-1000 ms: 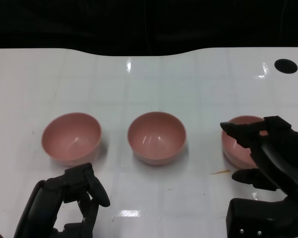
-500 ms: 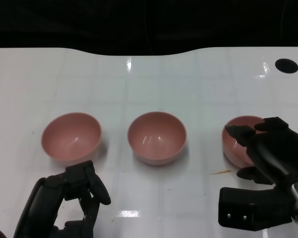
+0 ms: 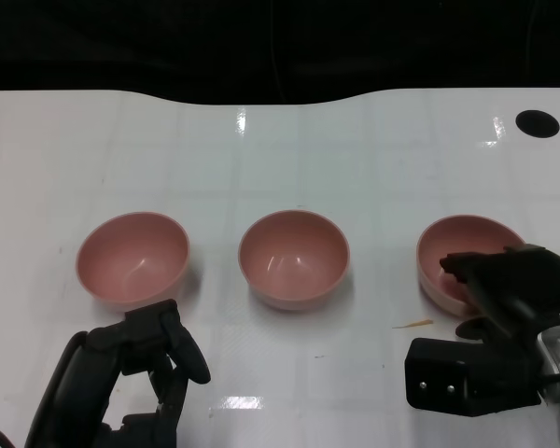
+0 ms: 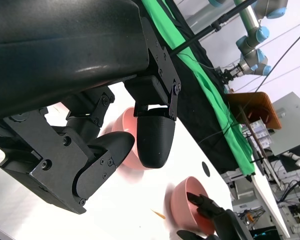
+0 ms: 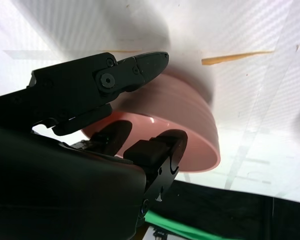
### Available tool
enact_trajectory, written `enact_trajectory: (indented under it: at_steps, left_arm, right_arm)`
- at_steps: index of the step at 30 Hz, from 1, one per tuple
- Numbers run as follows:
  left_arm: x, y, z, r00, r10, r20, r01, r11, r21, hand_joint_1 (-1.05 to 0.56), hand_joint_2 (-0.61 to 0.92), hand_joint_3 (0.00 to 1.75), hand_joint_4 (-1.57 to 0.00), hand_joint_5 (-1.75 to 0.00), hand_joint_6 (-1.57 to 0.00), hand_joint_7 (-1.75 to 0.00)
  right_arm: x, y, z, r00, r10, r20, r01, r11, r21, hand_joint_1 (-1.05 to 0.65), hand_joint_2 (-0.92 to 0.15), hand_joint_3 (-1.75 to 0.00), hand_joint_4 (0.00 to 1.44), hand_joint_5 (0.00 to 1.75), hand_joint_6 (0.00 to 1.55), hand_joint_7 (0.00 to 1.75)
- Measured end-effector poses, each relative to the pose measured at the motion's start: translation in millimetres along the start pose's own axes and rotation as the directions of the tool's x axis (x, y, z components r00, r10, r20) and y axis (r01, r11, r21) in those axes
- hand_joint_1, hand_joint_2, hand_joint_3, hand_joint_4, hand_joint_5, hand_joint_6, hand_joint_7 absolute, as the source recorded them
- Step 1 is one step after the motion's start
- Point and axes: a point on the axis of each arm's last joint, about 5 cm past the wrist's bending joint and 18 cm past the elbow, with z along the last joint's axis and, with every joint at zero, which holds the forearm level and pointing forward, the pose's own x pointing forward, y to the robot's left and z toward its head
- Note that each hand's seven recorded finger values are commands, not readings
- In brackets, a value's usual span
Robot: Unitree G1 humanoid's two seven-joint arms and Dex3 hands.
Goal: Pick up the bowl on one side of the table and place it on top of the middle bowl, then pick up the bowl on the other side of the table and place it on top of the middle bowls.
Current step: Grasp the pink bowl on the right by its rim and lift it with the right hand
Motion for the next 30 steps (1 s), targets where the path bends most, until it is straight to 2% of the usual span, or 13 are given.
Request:
enact_trajectory:
  at_steps: [4, 9, 12, 13, 15, 17, 21, 26, 27, 28, 29, 30]
  left_arm:
    - [-0.7, 0.0, 0.4, 1.000, 0.001, -0.006, -0.001, 1.000, -0.002, -0.10, 0.33, 1.45, -0.86, -1.73, -0.79, -1.52]
    - [-1.2, 0.1, 1.1, 1.000, 0.002, -0.011, -0.002, 1.000, -0.003, -0.09, 0.33, 1.46, -0.87, -1.74, -0.80, -1.53]
    - [-0.8, 0.1, 2.1, 1.000, 0.002, -0.006, -0.002, 1.000, -0.002, -0.09, 0.32, 1.46, -0.87, -1.74, -0.80, -1.53]
    - [-0.8, 0.1, 2.2, 1.000, 0.002, -0.006, -0.002, 1.000, -0.002, -0.08, 0.32, 1.47, -0.87, -1.74, -0.80, -1.53]
    - [-0.7, -0.1, 2.2, 1.000, 0.002, -0.007, -0.002, 1.000, -0.003, -0.08, 0.32, 1.47, -0.87, -1.74, -0.80, -1.53]
    - [-0.5, -0.3, 2.2, 1.000, 0.001, -0.006, -0.001, 1.000, -0.003, -0.09, 0.32, 1.47, -0.87, -1.74, -0.80, -1.52]
    - [-0.4, -0.6, 2.2, 1.000, 0.000, -0.006, 0.000, 1.000, -0.001, -0.10, 0.32, 1.48, -0.87, -1.74, -0.80, -1.52]
    - [0.0, -0.8, 2.4, 1.000, -0.001, -0.005, 0.001, 1.000, -0.001, -0.09, 0.32, 1.48, -0.88, -1.73, -0.81, -1.52]
    - [0.0, -0.8, 2.4, 1.000, -0.001, -0.005, 0.001, 1.000, -0.001, -0.09, 0.32, 1.48, -0.88, -1.73, -0.81, -1.52]
    - [0.0, -0.8, 2.4, 1.000, -0.001, -0.005, 0.001, 1.000, -0.002, -0.10, 0.32, 1.48, -0.88, -1.73, -0.81, -1.52]
    - [0.0, -0.8, 2.4, 1.000, -0.001, -0.005, 0.001, 1.000, -0.002, -0.10, 0.32, 1.47, -0.88, -1.73, -0.81, -1.51]
    - [0.0, -0.8, 2.4, 1.000, -0.001, -0.005, 0.001, 1.000, -0.001, -0.10, 0.33, 1.47, -0.88, -1.74, -0.81, -1.51]
  right_arm:
    - [3.2, -3.5, 0.7, 0.999, 0.039, 0.017, -0.039, 0.999, 0.010, -0.55, -0.92, -0.04, 0.88, 0.34, 0.77, 0.07]
    - [7.5, -7.1, -1.1, 0.997, 0.062, 0.044, -0.063, 0.998, 0.029, -0.49, -0.91, -0.02, 0.93, 0.39, 0.81, 0.06]
    - [8.9, -4.3, -3.0, 0.996, 0.047, 0.075, -0.051, 0.997, 0.050, -0.28, -0.91, -0.02, 0.79, 1.12, 1.00, 0.04]
    - [9.2, -2.1, -3.9, 0.996, 0.025, 0.091, -0.031, 0.998, 0.058, -0.22, -0.92, -0.06, 0.83, 1.35, 1.12, 0.07]
    - [10.5, 0.9, -6.2, 0.992, -0.034, 0.122, 0.026, 0.997, 0.072, -0.19, -0.92, -0.09, 0.89, 1.52, 1.22, 0.10]
    - [11.9, 2.7, -8.5, 0.986, -0.086, 0.145, 0.075, 0.994, 0.085, -0.22, -0.92, -0.16, 0.92, 1.66, 1.23, 0.10]
    - [14.0, 8.4, -13.4, 0.969, -0.180, 0.166, 0.167, 0.982, 0.092, -0.26, -0.92, -0.18, 0.96, 1.74, 1.27, 0.12]
    - [16.5, 9.1, -14.8, 0.963, -0.206, 0.177, 0.194, 0.978, 0.081, -0.28, -0.90, -0.17, 0.96, 1.75, 1.24, 0.12]
    - [17.0, 8.7, -15.0, 0.962, -0.209, 0.176, 0.198, 0.977, 0.081, -0.27, -0.90, -0.17, 0.96, 1.75, 1.23, 0.34]
    - [17.4, 7.9, -14.9, 0.960, -0.218, 0.177, 0.206, 0.975, 0.081, -0.27, -0.90, -0.18, 0.97, 1.75, 1.01, 0.91]
    - [18.1, 6.8, -14.9, 0.957, -0.228, 0.180, 0.216, 0.973, 0.082, -0.25, -0.88, -0.20, 0.98, 1.75, 0.90, 1.18]
    - [18.5, 5.6, -14.9, 0.953, -0.238, 0.186, 0.226, 0.970, 0.084, -0.24, -0.86, -0.22, 0.99, 1.75, 0.86, 1.30]
